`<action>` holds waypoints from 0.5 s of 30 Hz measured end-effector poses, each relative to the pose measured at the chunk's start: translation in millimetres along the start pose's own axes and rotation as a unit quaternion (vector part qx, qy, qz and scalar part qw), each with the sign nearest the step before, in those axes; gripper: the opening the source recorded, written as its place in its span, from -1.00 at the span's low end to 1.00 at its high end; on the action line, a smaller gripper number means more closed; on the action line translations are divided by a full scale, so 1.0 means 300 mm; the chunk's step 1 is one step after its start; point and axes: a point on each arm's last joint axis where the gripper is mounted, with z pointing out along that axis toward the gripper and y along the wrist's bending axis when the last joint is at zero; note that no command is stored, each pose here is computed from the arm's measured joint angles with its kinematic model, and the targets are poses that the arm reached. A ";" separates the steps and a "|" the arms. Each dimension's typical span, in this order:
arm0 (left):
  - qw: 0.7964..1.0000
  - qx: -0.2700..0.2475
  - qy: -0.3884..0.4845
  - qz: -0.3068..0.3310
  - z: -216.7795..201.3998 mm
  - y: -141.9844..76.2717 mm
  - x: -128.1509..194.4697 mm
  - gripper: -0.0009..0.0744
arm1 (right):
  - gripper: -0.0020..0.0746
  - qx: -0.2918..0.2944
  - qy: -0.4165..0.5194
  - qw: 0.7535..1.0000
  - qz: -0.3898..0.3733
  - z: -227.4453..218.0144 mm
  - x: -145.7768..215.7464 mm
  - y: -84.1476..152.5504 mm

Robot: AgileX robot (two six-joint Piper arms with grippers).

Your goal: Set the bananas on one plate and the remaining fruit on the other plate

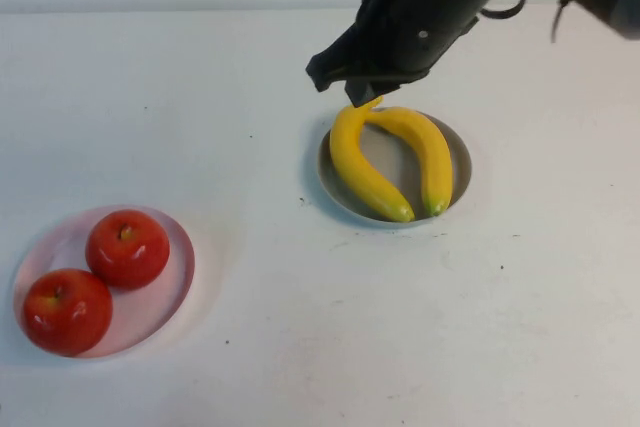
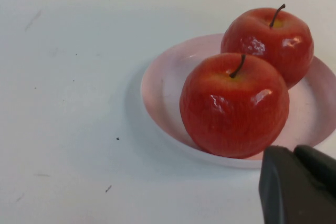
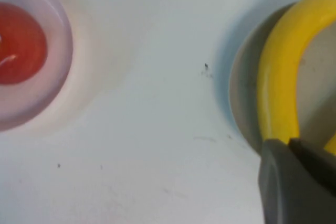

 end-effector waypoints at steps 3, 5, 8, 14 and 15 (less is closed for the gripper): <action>1.000 0.000 0.000 0.000 0.000 0.000 0.000 -0.97 | -0.98 0.000 0.000 1.000 0.000 -0.101 0.066 0.001; 1.000 0.000 0.000 0.000 0.000 0.000 0.000 -0.97 | -0.98 0.000 0.006 1.000 -0.001 -0.146 0.113 0.000; 1.000 0.000 0.000 0.000 0.000 0.000 0.000 -0.97 | -0.99 0.001 0.020 1.000 0.000 -0.210 0.212 -0.003; 1.000 0.000 0.000 0.000 0.000 0.000 0.000 -0.97 | -0.99 -0.002 0.042 0.999 0.004 -0.290 0.386 -0.008; 1.000 0.000 0.000 0.000 0.000 0.000 0.000 -0.97 | -0.99 -0.003 0.041 0.999 0.005 -0.305 0.403 -0.008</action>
